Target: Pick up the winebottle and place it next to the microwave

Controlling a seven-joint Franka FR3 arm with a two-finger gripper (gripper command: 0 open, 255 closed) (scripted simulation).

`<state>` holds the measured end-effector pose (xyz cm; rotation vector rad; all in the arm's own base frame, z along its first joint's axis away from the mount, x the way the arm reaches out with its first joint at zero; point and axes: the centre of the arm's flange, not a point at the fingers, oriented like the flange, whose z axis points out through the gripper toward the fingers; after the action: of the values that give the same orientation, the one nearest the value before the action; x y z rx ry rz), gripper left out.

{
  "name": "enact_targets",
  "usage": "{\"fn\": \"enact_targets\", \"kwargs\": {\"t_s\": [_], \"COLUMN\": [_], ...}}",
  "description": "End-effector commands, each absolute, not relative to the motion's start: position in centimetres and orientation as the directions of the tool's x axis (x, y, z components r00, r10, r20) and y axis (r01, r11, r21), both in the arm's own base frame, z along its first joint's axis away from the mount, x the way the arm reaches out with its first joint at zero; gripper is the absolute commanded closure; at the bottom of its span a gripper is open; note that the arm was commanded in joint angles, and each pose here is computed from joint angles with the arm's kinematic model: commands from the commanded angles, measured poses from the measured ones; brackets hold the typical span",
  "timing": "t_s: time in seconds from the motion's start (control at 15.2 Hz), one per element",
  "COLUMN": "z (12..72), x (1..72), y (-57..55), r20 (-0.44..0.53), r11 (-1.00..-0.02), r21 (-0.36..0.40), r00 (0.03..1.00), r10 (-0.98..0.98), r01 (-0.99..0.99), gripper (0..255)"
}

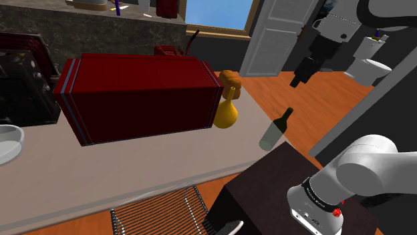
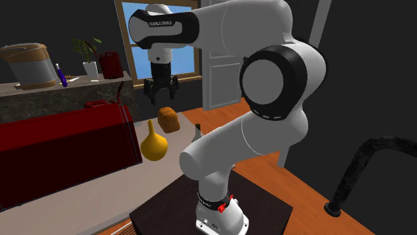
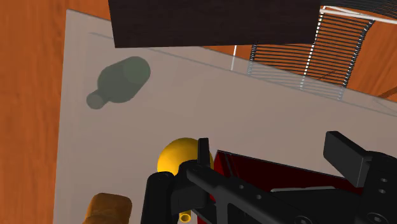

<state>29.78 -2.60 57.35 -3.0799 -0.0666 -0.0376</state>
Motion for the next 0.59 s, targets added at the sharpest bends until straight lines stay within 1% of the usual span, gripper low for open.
{"fn": "enact_targets", "kwargs": {"t_s": [0.0,0.53], "z": [57.3,49.9], "x": [29.8,29.9], "y": [-2.6,-9.5], "r20": [0.026,0.054], "r11": [-0.997,-0.998], "r21": [-0.06,-0.023], "r00": [0.999,0.997], "r10": [0.042,0.052], "r01": [0.044,0.053], "gripper": [0,0]}}
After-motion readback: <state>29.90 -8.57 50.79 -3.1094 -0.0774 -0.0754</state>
